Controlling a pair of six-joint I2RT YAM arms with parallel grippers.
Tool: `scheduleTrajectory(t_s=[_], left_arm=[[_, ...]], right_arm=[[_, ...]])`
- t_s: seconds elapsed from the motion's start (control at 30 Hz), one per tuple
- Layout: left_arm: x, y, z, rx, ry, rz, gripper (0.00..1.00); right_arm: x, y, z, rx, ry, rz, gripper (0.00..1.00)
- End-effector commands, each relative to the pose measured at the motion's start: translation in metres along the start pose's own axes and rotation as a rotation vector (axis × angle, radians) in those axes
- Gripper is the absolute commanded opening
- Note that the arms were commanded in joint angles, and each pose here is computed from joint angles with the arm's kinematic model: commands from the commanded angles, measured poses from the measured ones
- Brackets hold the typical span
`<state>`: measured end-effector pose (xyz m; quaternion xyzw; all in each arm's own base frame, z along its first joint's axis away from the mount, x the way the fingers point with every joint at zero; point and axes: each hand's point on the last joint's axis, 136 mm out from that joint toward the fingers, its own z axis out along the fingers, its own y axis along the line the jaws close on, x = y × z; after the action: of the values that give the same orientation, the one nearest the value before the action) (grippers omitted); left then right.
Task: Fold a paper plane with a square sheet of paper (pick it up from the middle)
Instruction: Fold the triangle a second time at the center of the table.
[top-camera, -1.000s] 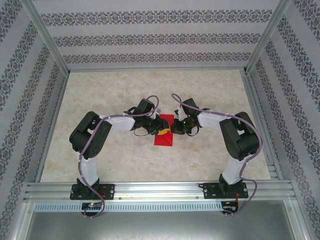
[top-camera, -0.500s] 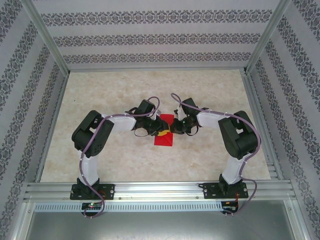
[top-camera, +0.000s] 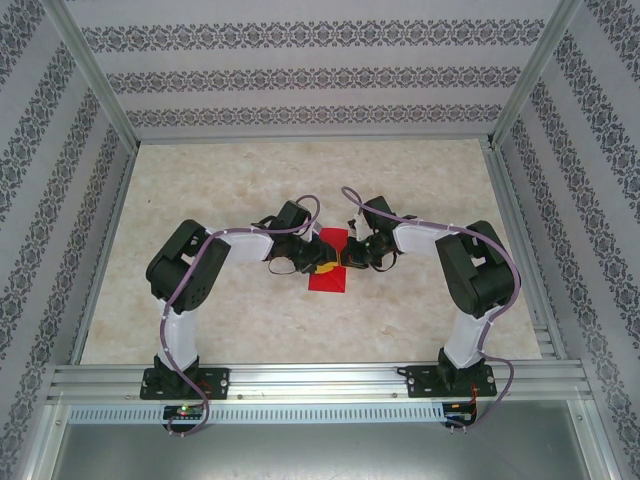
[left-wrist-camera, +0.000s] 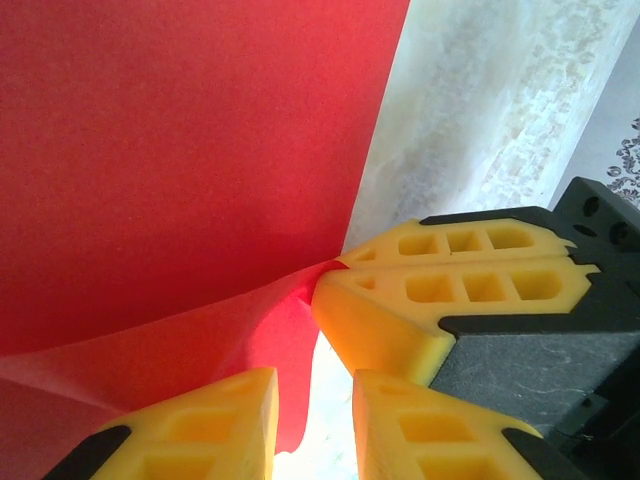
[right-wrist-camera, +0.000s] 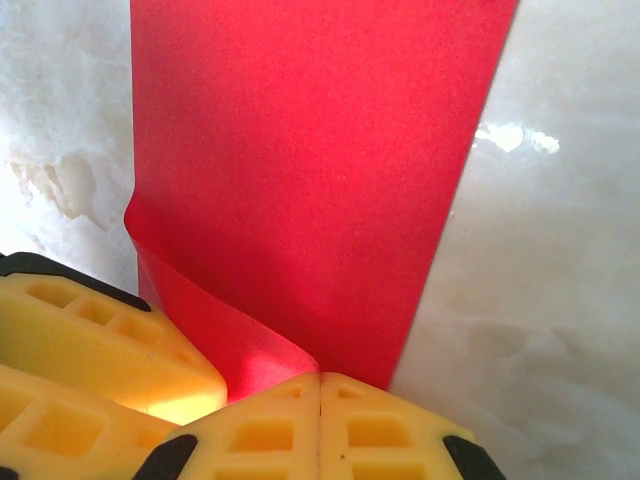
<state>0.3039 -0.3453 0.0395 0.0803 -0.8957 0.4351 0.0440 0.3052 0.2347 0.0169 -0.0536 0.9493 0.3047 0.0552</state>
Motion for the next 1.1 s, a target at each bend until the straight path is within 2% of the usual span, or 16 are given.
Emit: scheduleTrajectory(t_s=[0.0,0.4,0.7,1.0,1.07], left_arm=[[-0.006,0.005,0.001,-0.021,-0.004,0.008,0.28],[-0.003,0.015,0.005,-0.049,0.012,0.0,0.27],[0.0,0.035,0.008,-0.11,0.019,-0.056,0.25],[0.003,0.051,0.009,-0.158,0.015,-0.101,0.23],[0.002,0.053,0.009,-0.162,0.012,-0.106,0.23]], right_arm=[[-0.007,-0.003,0.002,0.008,-0.01,-0.013,0.02],[-0.007,-0.007,0.001,0.023,-0.012,-0.002,0.02],[-0.013,-0.001,-0.009,0.019,-0.039,0.008,0.05],[-0.025,0.006,-0.039,0.033,-0.126,0.027,0.18],[-0.025,0.006,-0.047,0.04,-0.153,0.032,0.18]])
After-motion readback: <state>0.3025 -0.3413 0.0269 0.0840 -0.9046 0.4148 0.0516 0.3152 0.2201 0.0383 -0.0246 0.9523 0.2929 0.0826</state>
